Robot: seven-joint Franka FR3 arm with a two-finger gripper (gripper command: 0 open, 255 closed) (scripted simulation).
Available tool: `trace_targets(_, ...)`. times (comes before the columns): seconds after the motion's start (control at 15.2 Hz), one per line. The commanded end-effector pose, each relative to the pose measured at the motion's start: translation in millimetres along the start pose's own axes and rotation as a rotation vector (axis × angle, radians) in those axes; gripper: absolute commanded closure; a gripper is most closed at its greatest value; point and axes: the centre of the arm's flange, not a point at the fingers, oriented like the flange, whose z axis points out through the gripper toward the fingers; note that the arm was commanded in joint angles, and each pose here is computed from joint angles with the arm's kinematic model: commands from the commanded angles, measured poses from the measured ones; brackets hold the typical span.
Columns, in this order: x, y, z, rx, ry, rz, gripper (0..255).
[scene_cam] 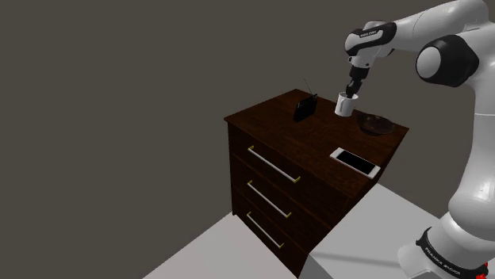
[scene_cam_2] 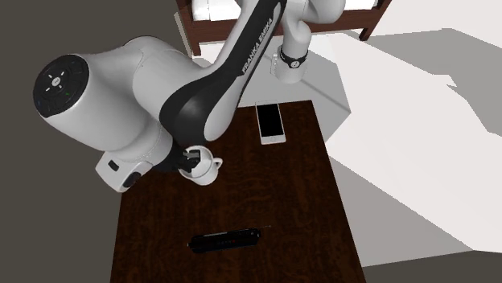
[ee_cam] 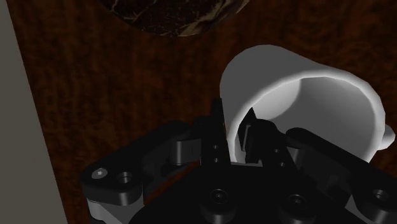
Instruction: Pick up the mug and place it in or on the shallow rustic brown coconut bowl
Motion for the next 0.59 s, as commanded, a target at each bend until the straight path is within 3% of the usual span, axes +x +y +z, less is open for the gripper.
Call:
trace_targets(0.0, 1, 0, -10, 0.000, 0.000, 0.000, 255)
trace_targets(0.53, -11, 3, -49, 0.000, 0.000, 0.000, 255)
